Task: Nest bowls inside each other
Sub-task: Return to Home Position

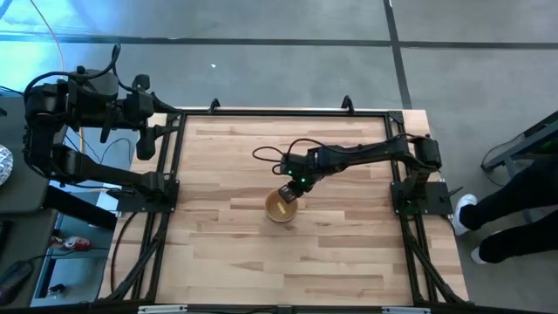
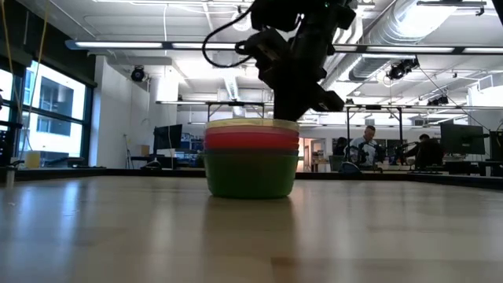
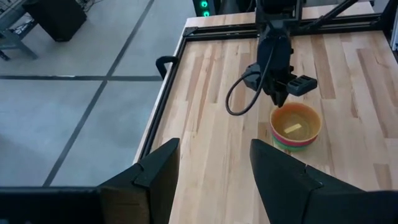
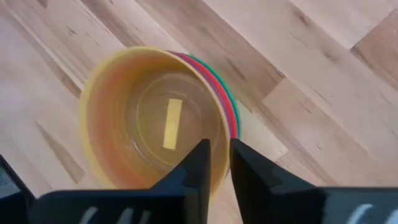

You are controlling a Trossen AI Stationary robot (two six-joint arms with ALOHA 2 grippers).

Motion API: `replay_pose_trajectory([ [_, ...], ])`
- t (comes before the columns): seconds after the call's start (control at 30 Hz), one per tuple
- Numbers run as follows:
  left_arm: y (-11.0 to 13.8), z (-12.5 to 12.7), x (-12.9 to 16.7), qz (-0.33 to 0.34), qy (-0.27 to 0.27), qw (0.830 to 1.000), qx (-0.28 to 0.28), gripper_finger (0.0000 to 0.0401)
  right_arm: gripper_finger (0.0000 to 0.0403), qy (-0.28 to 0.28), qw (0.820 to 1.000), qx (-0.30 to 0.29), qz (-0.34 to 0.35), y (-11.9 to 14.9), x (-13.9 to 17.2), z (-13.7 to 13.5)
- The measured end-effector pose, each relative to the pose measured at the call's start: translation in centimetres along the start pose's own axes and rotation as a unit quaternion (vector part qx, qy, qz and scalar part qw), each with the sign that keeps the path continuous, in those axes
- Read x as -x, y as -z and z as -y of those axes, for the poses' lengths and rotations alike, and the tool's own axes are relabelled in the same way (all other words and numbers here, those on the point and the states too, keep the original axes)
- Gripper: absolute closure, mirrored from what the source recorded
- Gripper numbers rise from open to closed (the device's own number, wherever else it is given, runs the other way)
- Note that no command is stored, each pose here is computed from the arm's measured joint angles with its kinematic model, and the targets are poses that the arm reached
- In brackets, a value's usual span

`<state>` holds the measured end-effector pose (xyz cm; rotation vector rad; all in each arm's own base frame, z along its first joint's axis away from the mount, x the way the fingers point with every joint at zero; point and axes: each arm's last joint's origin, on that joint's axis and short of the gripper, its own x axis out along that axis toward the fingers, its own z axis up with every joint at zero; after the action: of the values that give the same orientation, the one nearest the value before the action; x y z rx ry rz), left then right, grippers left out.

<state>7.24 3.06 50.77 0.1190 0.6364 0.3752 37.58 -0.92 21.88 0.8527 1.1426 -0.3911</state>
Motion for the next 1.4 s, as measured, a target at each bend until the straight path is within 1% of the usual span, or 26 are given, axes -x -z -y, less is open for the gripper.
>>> replay_pose_trajectory([
  [0.13,0.0,0.0,0.0,0.002,0.0,1.0,0.001,0.0217,0.0334,-0.001,1.0,0.006,0.004,-0.3,1.1,-0.6],
  [0.27,-0.2,0.0,-0.1,0.012,0.011,1.0,0.012,0.0217,0.0329,0.01,0.999,0.033,-0.004,-0.5,2.7,-1.4],
  [0.33,-0.3,0.2,-0.2,0.022,0.029,0.999,0.019,0.0217,0.0329,0.019,0.998,0.062,0.003,-0.6,3.7,-2.0],
  [0.4,-0.2,0.3,-0.6,0.032,0.044,0.998,0.02,0.0217,0.0329,0.02,0.994,0.108,0.021,-0.6,4.7,-2.9],
  [0.47,0.0,0.5,-1.0,0.043,0.056,0.997,0.02,0.0217,0.0329,0.018,0.986,0.16,0.044,-0.6,5.7,-4.0],
  [0.63,1.2,1.0,-2.2,0.077,0.086,0.993,0.028,0.0217,0.0328,0.03,0.953,0.283,0.101,0.0,7.9,-6.4],
  [0.77,2.3,1.6,-3.3,0.138,0.105,0.984,0.04,0.0217,0.0328,0.032,0.924,0.363,0.112,1.0,9.6,-6.9],
  [0.83,3.0,1.8,-3.8,0.172,0.111,0.978,0.043,0.0217,0.0328,0.03,0.913,0.389,0.117,1.4,10.8,-6.8],
  [0.93,4.2,2.2,-4.3,0.227,0.108,0.967,0.04,0.0217,0.0328,0.023,0.902,0.41,0.135,2.1,13.0,-6.1],
  [1.07,6.1,2.6,-4.9,0.28,0.097,0.954,0.048,0.0217,0.0328,0.0,0.882,0.431,0.188,3.2,16.3,-5.1],
  [1.13,7.0,2.7,-5.2,0.297,0.079,0.95,0.057,0.0217,0.0328,-0.019,0.87,0.438,0.225,3.8,17.8,-4.6],
  [1.27,9.0,2.8,-6.5,0.297,0.005,0.952,0.074,0.0217,0.0328,-0.056,0.843,0.443,0.301,4.8,19.9,-3.5],
  [1.4,10.5,2.9,-8.1,0.289,-0.053,0.952,0.086,0.0217,0.0328,-0.093,0.807,0.447,0.375,5.7,20.9,-2.4],
])
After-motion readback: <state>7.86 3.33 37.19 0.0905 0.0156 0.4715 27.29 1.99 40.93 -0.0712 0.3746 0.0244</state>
